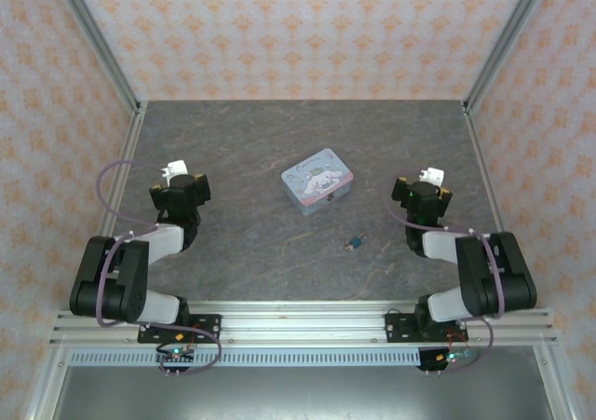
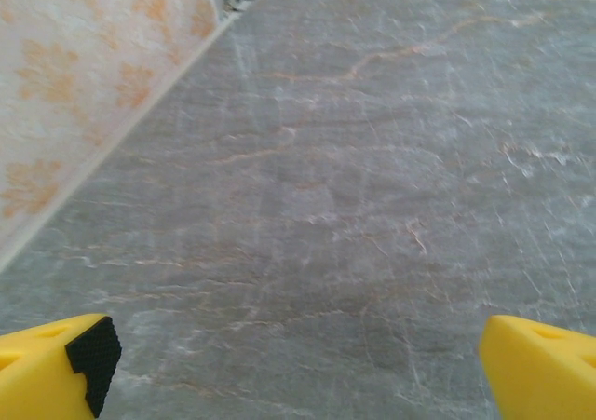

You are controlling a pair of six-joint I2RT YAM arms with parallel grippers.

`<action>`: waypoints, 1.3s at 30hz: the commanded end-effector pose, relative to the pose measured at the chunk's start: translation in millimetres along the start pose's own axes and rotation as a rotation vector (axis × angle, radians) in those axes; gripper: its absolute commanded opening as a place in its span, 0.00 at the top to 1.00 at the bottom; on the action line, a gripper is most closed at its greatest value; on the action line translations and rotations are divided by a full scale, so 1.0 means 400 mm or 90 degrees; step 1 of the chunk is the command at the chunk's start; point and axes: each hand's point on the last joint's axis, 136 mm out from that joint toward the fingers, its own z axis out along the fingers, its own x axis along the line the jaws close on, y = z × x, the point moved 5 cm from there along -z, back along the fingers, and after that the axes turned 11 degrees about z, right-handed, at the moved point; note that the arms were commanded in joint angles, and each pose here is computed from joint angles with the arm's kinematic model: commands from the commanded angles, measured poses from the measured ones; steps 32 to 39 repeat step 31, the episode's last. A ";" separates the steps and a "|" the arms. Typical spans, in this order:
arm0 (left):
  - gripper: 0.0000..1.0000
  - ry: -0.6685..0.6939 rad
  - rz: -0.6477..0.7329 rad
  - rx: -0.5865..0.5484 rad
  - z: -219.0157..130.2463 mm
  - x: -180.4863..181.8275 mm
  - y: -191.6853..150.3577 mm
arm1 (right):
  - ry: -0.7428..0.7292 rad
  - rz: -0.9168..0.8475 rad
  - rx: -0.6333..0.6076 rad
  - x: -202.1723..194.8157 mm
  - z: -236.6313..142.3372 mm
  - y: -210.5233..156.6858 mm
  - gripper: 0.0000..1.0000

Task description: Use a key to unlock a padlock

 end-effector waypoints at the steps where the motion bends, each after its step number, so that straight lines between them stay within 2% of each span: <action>1: 0.01 -0.093 0.011 -0.061 0.012 -0.052 0.028 | 0.078 0.001 -0.067 0.028 0.002 0.013 0.01; 3: 0.00 -0.138 0.035 -0.067 0.012 -0.077 0.025 | 0.078 -0.013 -0.023 0.033 0.009 0.010 0.01; 5: 0.00 -0.141 0.033 -0.064 0.013 -0.077 0.023 | 0.072 0.001 -0.018 0.030 0.031 0.016 0.01; 7: 0.00 -0.142 0.034 -0.063 0.013 -0.078 0.023 | 0.053 0.032 0.019 0.007 0.053 0.027 0.01; 39: 0.00 -0.142 0.033 -0.064 0.013 -0.077 0.023 | 0.080 0.039 0.010 0.005 0.043 0.025 0.01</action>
